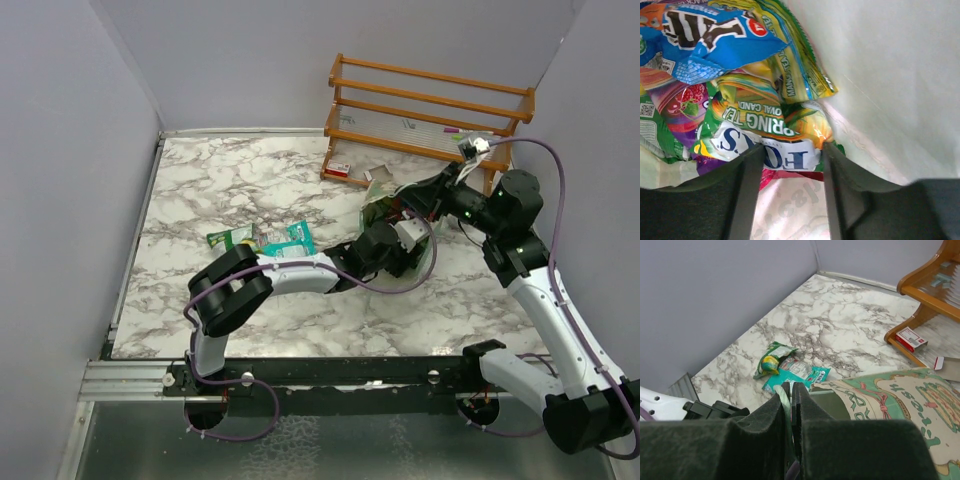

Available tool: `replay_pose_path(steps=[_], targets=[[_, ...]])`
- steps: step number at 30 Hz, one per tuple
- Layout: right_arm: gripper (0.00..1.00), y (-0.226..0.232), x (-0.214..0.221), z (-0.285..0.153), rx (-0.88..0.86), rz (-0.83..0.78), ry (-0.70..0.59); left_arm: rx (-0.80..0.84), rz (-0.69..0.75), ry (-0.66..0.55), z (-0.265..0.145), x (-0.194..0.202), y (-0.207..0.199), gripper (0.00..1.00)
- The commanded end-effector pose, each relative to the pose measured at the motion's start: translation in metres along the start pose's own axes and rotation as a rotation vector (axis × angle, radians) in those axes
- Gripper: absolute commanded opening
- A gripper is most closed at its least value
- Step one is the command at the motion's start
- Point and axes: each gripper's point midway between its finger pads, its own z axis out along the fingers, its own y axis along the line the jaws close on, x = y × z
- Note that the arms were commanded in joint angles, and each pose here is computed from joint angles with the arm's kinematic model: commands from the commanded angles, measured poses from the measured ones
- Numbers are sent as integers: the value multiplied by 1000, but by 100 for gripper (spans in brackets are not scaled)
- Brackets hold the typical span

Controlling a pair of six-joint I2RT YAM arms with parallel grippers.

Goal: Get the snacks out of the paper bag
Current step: Take out the snack from the paper bag.

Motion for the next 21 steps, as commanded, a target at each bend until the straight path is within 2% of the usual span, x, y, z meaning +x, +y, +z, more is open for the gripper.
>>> replay_pose_path(steps=[1, 4, 14, 21], targets=[[7, 18, -32, -9, -20, -72, -79, -115, 26, 7, -4, -3, 30, 43], [7, 19, -31, -11, -23, -74, -86, -132, 33, -5, -8, -8, 34, 30], [7, 17, -29, -12, -8, -75, -84, -131, 27, 8, -27, -11, 34, 0], [7, 13, -25, -13, 10, -76, -87, -107, 7, -8, -51, -16, 31, 0]])
